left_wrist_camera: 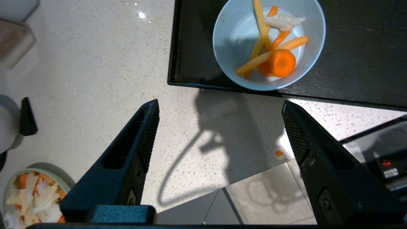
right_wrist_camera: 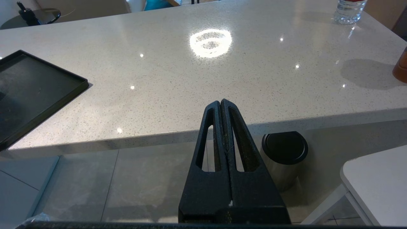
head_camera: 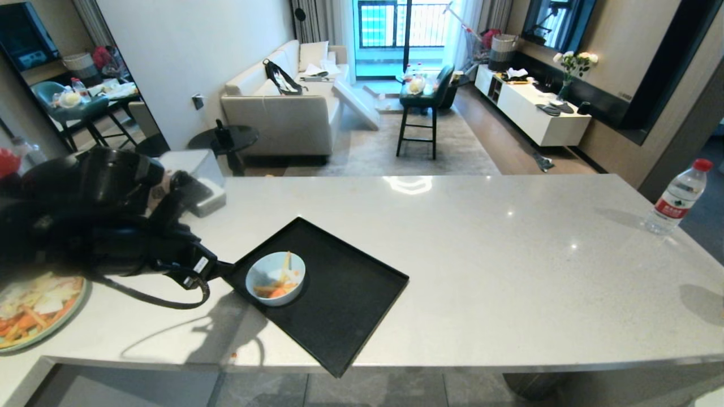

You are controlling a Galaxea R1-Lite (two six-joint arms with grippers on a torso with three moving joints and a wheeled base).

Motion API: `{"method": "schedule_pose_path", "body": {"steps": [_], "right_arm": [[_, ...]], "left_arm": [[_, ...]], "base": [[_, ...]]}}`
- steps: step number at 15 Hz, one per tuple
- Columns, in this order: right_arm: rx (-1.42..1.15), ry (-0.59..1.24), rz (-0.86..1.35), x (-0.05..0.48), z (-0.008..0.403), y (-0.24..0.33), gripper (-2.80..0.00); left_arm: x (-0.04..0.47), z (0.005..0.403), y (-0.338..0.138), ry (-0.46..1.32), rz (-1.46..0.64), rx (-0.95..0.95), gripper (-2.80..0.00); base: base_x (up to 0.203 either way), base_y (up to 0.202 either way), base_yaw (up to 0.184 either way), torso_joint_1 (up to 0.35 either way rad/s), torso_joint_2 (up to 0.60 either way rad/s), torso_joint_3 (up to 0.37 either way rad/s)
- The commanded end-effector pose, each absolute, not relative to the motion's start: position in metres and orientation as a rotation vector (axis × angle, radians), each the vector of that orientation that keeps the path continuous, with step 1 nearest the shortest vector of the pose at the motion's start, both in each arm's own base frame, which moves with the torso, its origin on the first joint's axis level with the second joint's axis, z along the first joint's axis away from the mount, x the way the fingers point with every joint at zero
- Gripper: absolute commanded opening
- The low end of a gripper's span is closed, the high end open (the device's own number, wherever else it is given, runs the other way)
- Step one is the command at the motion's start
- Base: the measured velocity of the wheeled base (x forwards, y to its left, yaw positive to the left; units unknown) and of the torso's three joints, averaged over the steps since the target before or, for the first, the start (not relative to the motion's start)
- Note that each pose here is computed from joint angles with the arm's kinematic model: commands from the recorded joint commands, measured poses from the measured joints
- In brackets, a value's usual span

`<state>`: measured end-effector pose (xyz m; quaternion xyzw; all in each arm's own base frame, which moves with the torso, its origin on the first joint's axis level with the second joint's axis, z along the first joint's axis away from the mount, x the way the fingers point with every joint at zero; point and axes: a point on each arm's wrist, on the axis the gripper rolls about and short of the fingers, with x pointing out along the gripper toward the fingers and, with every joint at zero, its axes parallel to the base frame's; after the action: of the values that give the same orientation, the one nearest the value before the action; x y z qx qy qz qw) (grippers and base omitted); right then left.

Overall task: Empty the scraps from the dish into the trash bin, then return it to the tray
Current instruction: Pick up the bowl with leftover food

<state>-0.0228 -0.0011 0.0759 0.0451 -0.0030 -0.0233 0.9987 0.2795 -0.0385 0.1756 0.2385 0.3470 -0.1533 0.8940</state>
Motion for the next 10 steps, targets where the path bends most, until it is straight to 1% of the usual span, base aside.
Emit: {"method": "schedule_pose_path", "body": {"steps": [1,4,7,10], "right_arm": [[0.091,-0.007,-0.046,-0.023,0.076,-0.001,-2.80],[0.091,-0.007,-0.047,-0.023,0.076,-0.001,-2.80],[0.091,-0.007,-0.047,-0.023,0.076,-0.001,-2.80],[0.091,-0.007,-0.047,-0.023,0.076,-0.001,-2.80]], "left_arm": [[0.311,0.147,-0.043,0.804,-0.336,0.497,0.00],[0.338,0.134,-0.047,0.824,-0.339,0.496,0.00],[0.363,0.129,-0.052,0.807,-0.340,0.505,0.00],[0.374,0.119,-0.059,0.826,-0.337,0.519,0.00]], "base": [[0.000,0.000,0.000,0.000,0.00,0.000],[0.000,0.000,0.000,0.000,0.00,0.000],[0.000,0.000,0.000,0.000,0.00,0.000],[0.000,0.000,0.000,0.000,0.00,0.000]]}}
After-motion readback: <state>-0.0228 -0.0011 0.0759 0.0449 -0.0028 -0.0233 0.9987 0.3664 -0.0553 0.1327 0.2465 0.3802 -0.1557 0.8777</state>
